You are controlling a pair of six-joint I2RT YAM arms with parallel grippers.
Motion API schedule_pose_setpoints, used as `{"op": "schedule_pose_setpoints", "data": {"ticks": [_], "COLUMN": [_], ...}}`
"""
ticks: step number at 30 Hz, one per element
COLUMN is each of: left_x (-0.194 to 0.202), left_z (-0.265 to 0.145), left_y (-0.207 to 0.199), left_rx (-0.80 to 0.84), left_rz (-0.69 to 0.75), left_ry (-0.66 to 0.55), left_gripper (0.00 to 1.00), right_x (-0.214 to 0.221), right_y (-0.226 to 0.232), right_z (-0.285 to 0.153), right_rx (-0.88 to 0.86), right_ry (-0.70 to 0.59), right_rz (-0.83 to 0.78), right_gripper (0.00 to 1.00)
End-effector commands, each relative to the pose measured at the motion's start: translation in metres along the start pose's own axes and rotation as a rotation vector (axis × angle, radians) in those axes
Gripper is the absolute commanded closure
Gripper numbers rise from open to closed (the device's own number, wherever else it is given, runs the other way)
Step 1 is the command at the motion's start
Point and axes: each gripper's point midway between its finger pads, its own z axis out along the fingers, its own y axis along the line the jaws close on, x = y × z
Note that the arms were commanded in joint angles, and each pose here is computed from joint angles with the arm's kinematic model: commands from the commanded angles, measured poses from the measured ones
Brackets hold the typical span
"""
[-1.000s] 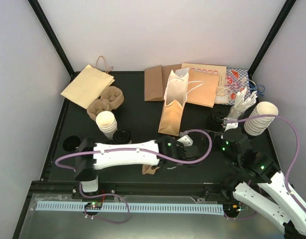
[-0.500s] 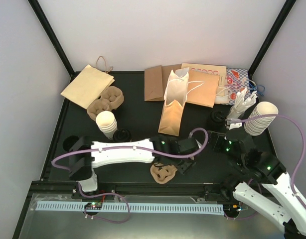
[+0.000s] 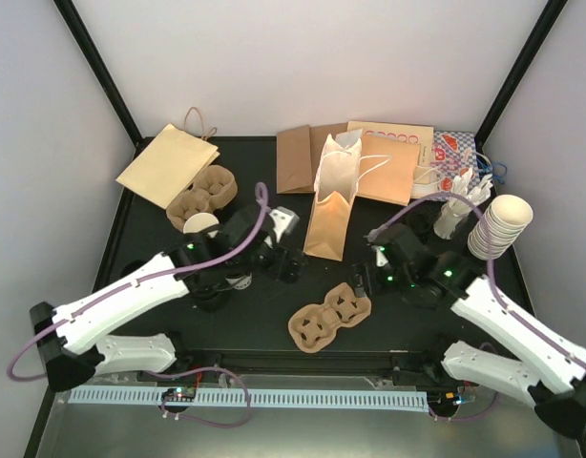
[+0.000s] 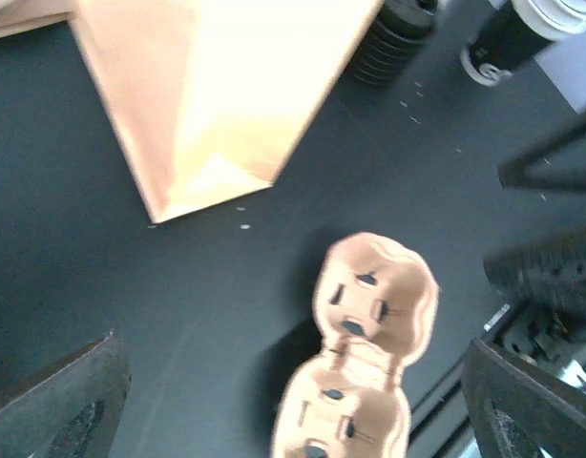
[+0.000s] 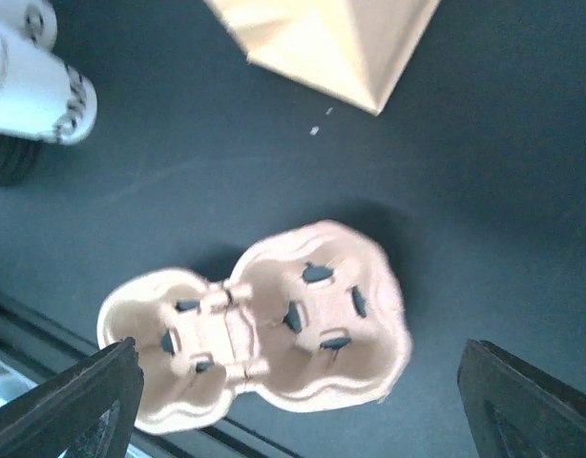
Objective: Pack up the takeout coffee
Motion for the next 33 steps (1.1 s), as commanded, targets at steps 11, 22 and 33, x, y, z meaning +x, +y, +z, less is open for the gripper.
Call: {"op": "schedule_pose_setpoints", "data": {"ticks": [11, 22, 33], "left_x": [-0.034, -0.029, -0.027], "left_z": [-0.051, -0.053, -0.053], "left_y": [0.082, 0.095, 0.099], "left_rx": [-0.131, -0.174, -0.186], "left_rz": [-0.106, -0.11, -0.115], "left_ry": [-0.197, -0.193, -0.195], "left_gripper": [0.01, 0.01, 0.01], "right_x": [0.057, 0.088, 0.098], "right_y": [0.056, 0.058, 0.052], "right_z": [0.076, 0.111, 0.13], "right_rx": [0.01, 0.084, 0.135], "right_ry": [0.246, 0.346, 0.381], "right_rz": [-0.265, -0.336, -0.361], "right_gripper": [0.1, 0.22, 0.31]}}
